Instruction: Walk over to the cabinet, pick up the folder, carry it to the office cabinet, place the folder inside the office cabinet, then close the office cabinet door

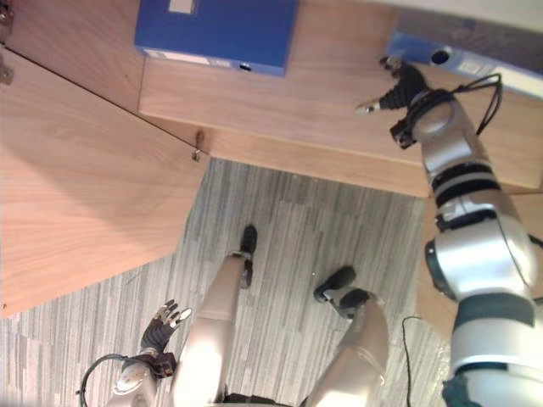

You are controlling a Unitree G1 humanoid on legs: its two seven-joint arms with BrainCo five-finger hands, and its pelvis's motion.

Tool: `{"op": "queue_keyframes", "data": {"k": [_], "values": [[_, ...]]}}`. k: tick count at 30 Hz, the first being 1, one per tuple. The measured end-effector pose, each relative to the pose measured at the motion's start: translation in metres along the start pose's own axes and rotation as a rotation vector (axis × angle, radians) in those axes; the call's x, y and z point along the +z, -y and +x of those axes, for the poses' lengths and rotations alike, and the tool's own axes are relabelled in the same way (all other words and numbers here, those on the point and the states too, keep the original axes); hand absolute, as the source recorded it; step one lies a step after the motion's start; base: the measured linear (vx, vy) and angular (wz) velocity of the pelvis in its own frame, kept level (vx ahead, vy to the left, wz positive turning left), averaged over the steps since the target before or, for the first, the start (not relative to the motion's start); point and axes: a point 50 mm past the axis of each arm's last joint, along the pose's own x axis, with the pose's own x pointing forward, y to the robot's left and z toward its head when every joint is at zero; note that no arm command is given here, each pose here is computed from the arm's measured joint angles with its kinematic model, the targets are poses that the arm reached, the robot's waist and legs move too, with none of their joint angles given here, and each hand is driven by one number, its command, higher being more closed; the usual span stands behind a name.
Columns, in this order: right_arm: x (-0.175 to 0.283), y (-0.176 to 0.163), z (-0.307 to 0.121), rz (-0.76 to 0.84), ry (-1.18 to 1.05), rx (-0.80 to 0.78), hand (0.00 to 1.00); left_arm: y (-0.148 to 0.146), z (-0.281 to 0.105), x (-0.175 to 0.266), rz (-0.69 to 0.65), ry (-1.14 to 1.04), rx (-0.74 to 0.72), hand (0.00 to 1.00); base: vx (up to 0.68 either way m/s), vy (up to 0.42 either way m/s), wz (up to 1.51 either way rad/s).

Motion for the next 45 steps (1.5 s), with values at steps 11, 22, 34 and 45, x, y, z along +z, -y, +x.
{"op": "queue_keyframes", "data": {"k": [11,22,34,45], "values": [[-0.004,-0.141,-0.008,0.022,-0.034,0.355,0.0,-0.008,0.0,-0.002,0.045,-0.027,0.015,0.0,0.07,-0.051,-0.2],[-0.081,-0.303,-0.115,0.347,-0.433,0.776,0.0,-0.017,0.004,-0.034,0.136,-0.215,0.042,0.0,0.08,-0.075,-0.08],[-0.156,-0.375,-0.284,0.868,-1.075,0.568,0.0,-0.031,-0.016,-0.076,0.143,-0.403,0.179,0.0,-0.01,-0.01,0.03],[-0.184,-0.358,-0.31,1.117,-1.24,0.174,0.0,-0.029,-0.052,-0.114,0.007,-0.517,0.331,0.0,-0.05,0.206,-0.66]]}}
